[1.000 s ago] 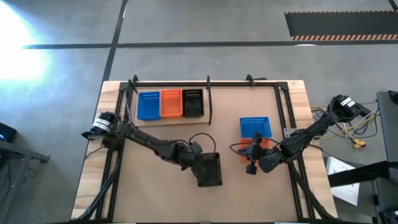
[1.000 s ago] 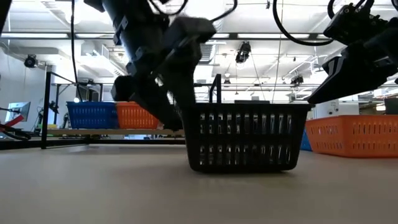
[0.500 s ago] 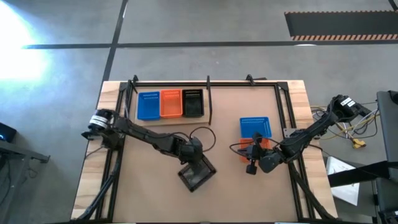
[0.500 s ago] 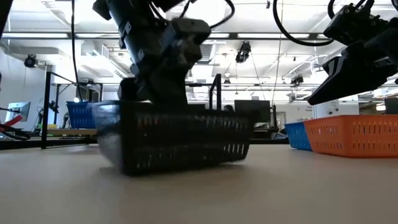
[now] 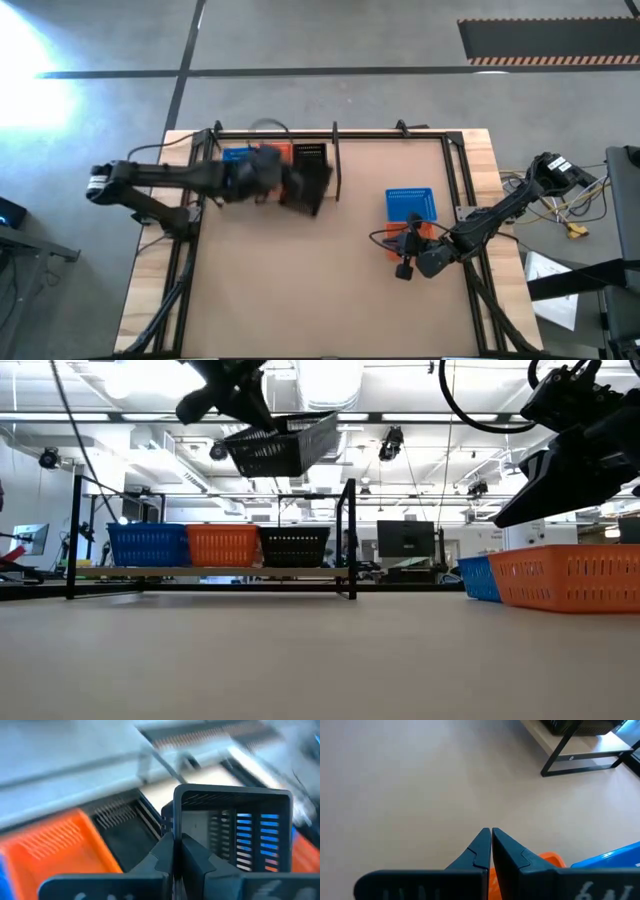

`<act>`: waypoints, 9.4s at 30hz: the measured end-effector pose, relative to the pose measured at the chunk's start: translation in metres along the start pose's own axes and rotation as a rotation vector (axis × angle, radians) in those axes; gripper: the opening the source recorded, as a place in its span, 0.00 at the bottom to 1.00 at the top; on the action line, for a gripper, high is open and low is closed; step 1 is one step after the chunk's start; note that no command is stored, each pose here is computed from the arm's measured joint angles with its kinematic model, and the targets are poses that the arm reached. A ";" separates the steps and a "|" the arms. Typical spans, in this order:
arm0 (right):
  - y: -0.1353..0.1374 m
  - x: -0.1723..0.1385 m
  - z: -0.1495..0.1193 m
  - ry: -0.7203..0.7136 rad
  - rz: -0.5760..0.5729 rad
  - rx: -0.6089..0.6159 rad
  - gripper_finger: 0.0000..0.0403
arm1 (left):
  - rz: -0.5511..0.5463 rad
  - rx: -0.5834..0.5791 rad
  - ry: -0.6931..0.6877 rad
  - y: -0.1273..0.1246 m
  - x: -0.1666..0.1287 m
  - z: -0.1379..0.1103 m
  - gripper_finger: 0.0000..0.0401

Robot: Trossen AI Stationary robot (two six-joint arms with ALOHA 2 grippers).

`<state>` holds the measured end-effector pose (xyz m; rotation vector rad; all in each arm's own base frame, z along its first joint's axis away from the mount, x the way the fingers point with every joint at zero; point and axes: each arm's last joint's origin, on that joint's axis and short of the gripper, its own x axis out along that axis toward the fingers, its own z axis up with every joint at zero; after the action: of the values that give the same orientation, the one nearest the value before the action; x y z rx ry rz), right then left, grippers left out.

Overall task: Stack baskets on shelf by color
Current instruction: Stack the black basket on top of the stacked black baskets on the shelf, then stack the blue basket on top of the stacked blue baskets on the shelf

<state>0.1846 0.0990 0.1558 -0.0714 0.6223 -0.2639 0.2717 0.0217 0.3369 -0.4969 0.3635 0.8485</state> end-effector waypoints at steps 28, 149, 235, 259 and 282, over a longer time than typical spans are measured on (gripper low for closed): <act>0.001 0.000 0.002 -0.013 0.006 0.012 0.02 | 0.140 -0.133 -0.088 0.040 0.099 -0.002 0.03; 0.036 0.063 0.130 0.143 0.403 0.054 0.02 | -0.426 0.477 -0.269 -0.075 -0.115 -0.182 0.38; 0.112 0.190 0.167 0.119 0.419 -0.601 0.09 | -0.506 1.355 0.517 -0.030 -0.035 -0.227 0.02; 0.078 0.080 0.122 -0.248 0.314 -0.610 0.29 | -0.547 0.931 0.502 -0.052 -0.035 -0.217 0.00; 0.031 0.004 0.062 -0.253 0.081 -0.375 0.24 | 0.482 0.257 0.398 0.028 -0.025 0.005 0.00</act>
<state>0.2315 0.1273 0.1993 -0.4334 0.4156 -0.0549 0.2352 0.0246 0.3462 -0.3377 0.9738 1.1474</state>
